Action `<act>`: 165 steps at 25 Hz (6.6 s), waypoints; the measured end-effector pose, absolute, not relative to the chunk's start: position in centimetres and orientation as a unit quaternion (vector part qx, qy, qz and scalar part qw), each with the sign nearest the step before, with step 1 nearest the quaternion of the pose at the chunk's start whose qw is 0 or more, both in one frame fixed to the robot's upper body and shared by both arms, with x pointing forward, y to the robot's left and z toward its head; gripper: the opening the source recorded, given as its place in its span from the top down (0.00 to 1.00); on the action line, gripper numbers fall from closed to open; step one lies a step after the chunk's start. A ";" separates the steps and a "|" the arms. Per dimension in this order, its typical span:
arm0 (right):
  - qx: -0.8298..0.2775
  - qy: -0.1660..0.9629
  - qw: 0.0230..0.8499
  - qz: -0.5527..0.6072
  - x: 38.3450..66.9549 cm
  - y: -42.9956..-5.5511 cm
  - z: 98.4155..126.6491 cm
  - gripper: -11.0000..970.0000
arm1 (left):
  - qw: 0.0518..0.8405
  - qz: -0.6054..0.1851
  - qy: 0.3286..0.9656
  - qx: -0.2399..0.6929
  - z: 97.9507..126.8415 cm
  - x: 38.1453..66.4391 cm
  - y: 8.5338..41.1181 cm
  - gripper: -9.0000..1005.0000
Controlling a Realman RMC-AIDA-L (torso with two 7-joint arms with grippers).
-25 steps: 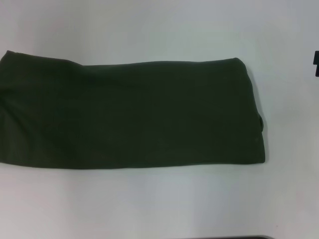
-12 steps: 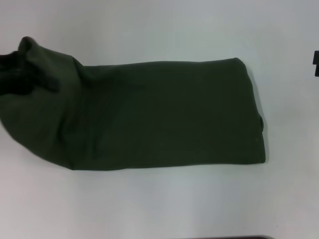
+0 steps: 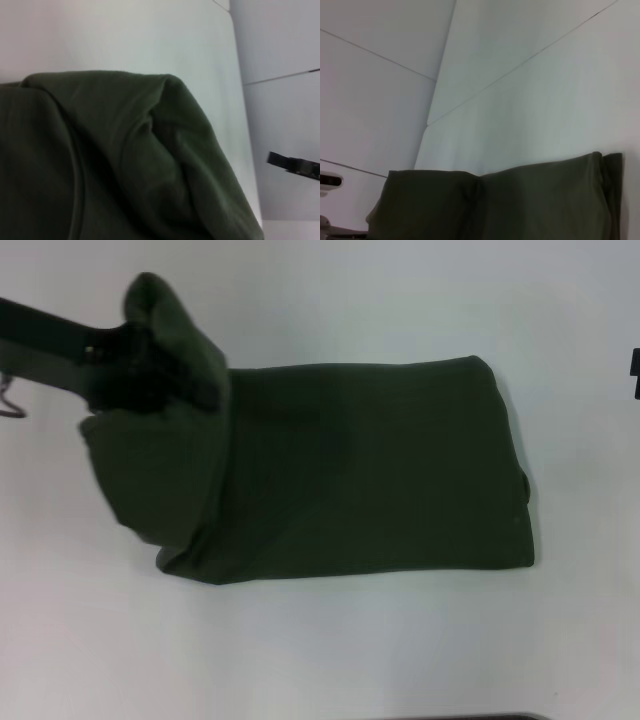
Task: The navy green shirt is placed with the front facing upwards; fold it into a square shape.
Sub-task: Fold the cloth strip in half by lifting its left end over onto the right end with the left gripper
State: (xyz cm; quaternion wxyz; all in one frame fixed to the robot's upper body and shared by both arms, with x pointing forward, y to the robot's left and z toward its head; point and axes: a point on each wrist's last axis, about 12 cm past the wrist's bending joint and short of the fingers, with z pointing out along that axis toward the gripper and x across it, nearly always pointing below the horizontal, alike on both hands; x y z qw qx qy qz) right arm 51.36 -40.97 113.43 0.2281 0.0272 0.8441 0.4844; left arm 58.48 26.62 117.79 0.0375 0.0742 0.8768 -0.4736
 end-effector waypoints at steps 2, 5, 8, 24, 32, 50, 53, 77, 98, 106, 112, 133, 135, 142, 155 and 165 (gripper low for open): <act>0.028 0.844 0.228 0.484 51.3 -41.0 113.4 0.32 | 0.036 -0.483 0.871 0.080 117.8 58.6 25.7 0.90; 0.025 0.845 0.227 0.484 51.5 -41.0 113.5 0.32 | 0.036 -0.502 0.859 0.089 117.9 58.7 24.3 0.90; 0.023 0.847 0.224 0.481 51.6 -40.9 113.5 0.32 | 0.037 -0.510 0.854 0.096 117.8 58.8 22.8 0.90; 0.024 0.868 0.197 0.454 52.0 -41.6 114.1 0.32 | 0.045 -0.464 0.874 0.135 117.1 59.9 17.0 0.90; 0.016 0.882 0.174 0.437 52.5 -41.2 114.0 0.32 | 0.050 -0.431 0.880 0.194 118.6 60.7 12.4 0.90; 0.015 0.884 0.170 0.435 52.9 -40.9 114.2 0.32 | 0.042 -0.447 0.866 0.219 117.7 60.3 7.4 0.90; 0.017 0.884 0.169 0.435 52.9 -40.9 114.2 0.32 | 0.052 -0.445 0.868 0.217 117.5 60.4 6.9 0.90; 0.024 0.885 0.171 0.433 53.1 -40.8 114.0 0.32 | 0.045 -0.454 0.862 0.220 115.9 59.5 4.9 0.89; 0.028 0.884 0.169 0.435 53.0 -40.6 113.7 0.33 | 0.075 -0.440 0.879 0.167 114.9 60.6 5.2 0.86; 0.030 0.885 0.172 0.433 53.1 -40.7 113.7 0.33 | 0.090 -0.382 0.888 0.242 117.2 60.5 3.8 0.85; 0.032 0.885 0.171 0.433 53.0 -40.7 113.6 0.33 | 0.104 -0.337 0.890 0.288 120.1 61.0 2.2 0.84; 0.036 0.886 0.176 0.427 53.1 -40.8 113.5 0.33 | 0.124 -0.286 0.888 0.339 121.9 60.8 -1.2 0.80; 0.036 0.886 0.176 0.427 53.1 -40.9 113.5 0.33 | 0.122 -0.288 0.887 0.341 121.8 60.7 -1.3 0.80; 0.037 0.886 0.176 0.427 53.1 -40.9 113.4 0.33 | 0.099 -0.305 0.883 0.343 120.7 60.4 -0.8 0.79; 0.040 0.887 0.174 0.427 52.8 -41.0 113.2 0.33 | 0.119 -0.361 0.861 0.338 121.6 60.2 -1.9 0.64; 0.040 0.887 0.174 0.425 52.8 -41.1 113.3 0.33 | 0.116 -0.372 0.857 0.337 121.7 60.4 -0.7 0.34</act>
